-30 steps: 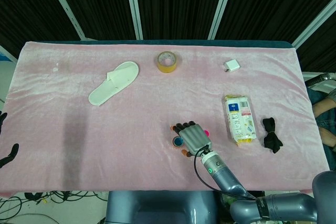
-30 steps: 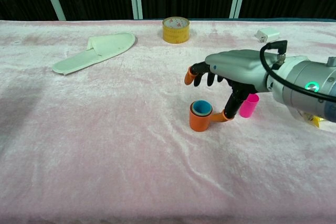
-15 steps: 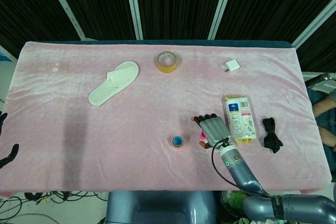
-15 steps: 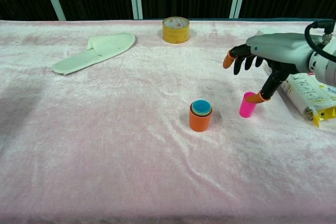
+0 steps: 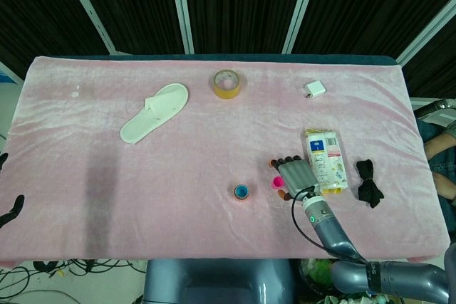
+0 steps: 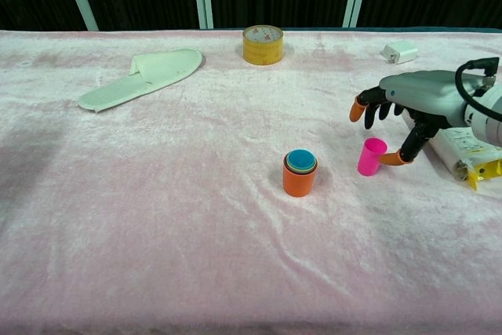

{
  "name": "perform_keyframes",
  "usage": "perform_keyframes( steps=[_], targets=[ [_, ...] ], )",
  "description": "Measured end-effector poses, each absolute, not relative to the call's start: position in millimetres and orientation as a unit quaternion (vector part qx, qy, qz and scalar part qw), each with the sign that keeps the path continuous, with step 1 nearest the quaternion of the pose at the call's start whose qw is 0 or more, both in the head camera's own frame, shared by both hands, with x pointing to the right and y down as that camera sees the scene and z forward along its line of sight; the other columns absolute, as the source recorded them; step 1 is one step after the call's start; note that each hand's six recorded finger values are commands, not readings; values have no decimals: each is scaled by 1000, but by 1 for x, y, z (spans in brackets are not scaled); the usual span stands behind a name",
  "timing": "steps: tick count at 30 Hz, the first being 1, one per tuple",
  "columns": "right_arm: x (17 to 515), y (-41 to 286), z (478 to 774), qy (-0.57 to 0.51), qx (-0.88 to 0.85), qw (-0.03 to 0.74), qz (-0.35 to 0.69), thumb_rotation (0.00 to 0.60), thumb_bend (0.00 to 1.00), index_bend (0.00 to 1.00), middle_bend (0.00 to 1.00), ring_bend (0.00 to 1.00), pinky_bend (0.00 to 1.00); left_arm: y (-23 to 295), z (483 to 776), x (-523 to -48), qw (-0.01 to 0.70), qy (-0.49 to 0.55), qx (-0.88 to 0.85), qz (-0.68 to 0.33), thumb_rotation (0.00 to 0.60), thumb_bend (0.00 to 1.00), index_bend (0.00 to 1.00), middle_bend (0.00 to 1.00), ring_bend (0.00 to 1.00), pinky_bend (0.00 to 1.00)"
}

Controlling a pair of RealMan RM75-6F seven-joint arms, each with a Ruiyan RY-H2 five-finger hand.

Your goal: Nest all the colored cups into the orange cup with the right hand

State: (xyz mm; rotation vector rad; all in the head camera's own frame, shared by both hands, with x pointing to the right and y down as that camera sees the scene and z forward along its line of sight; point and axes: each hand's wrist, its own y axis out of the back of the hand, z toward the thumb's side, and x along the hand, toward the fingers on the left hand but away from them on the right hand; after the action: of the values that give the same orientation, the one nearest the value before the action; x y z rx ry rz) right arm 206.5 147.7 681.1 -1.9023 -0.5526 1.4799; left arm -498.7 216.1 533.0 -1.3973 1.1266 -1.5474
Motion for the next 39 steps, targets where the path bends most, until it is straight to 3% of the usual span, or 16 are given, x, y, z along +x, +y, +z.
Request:
perform_keyframes(
  steps=[7,19,24,30,39],
  targets=[
    [210,149,689,-208,-724,330,569,600,286,380,377,250,233,216,533,-499,376,440,-546,-606,600,342,51,44,0,0],
    [208,152,696,-208,-728,327,566,600,292,411,407,252,233,216,533,-499,376,441,-545,-606,600,342,51,44,0,0],
    [206,152,698,-207,-729,327,564,600,301,470,469,274,233,216,533,-500,376,440,-545,-606,600,342,51,44,0,0],
    [205,153,700,-210,-729,326,564,600,438,508,515,303,233,216,533,-500,375,441,-545,-607,600,342,50,44,0,0],
    [200,146,689,-222,-734,329,552,600,447,519,522,307,233,216,533,-499,375,441,-546,-606,600,342,51,44,0,0]
  ],
)
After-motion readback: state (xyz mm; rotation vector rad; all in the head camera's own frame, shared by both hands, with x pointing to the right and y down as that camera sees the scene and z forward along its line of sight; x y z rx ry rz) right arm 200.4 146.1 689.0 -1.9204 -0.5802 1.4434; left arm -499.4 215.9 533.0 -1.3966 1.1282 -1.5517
